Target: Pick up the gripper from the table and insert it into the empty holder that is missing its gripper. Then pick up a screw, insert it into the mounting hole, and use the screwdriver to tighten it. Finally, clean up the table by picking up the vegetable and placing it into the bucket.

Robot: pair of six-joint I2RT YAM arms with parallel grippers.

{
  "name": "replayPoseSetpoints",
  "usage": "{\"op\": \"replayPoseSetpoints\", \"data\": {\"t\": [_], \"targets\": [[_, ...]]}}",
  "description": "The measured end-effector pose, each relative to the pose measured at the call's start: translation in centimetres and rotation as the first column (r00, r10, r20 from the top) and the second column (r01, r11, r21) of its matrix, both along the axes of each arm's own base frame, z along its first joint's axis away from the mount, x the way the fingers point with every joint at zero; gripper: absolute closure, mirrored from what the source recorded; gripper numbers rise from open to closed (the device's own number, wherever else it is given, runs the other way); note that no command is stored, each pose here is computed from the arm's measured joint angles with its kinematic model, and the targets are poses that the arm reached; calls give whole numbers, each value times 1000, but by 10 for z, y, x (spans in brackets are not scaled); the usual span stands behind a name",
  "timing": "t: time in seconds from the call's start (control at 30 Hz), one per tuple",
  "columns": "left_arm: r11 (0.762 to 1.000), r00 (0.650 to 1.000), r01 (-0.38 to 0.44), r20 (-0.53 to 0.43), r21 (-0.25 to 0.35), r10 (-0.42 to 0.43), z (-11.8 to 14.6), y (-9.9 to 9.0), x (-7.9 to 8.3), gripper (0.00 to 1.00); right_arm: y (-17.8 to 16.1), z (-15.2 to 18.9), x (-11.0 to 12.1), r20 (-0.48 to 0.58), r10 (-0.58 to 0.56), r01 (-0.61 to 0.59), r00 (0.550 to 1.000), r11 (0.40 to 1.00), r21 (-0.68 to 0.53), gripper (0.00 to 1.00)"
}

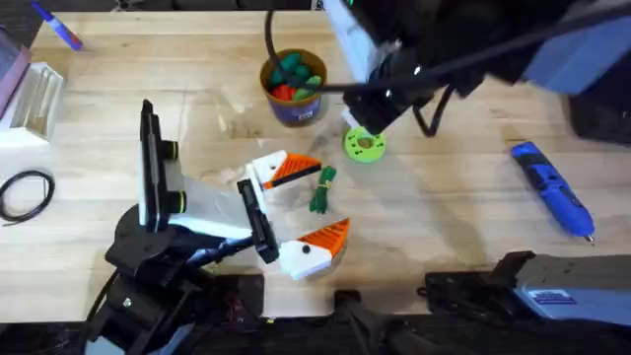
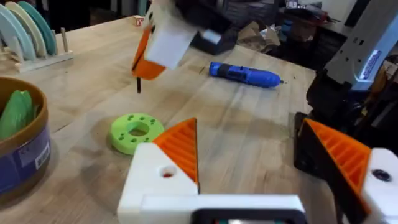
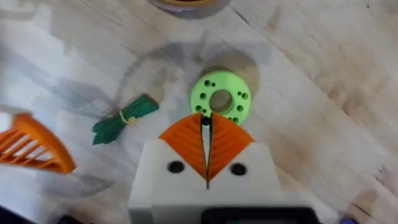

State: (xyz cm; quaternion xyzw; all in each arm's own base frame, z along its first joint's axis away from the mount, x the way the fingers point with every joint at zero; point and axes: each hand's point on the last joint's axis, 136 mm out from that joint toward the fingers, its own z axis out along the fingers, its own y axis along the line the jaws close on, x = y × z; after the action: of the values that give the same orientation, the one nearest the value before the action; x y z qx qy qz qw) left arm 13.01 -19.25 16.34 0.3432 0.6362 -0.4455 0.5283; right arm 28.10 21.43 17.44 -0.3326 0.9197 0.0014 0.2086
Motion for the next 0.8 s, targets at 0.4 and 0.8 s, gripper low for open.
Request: {"op": "replayPoseSetpoints", "data": {"t": [0.4, 0.8], "targets": [[1000, 1000, 0, 2, 1, 0, 0, 0, 0, 15, 74, 86, -47, -17, 305, -286, 952, 909, 303, 995], [1000, 999, 2, 35, 14, -3, 0, 0, 0, 15, 115, 65, -91, -91, 458, -412, 885, 857, 310, 995]]}}
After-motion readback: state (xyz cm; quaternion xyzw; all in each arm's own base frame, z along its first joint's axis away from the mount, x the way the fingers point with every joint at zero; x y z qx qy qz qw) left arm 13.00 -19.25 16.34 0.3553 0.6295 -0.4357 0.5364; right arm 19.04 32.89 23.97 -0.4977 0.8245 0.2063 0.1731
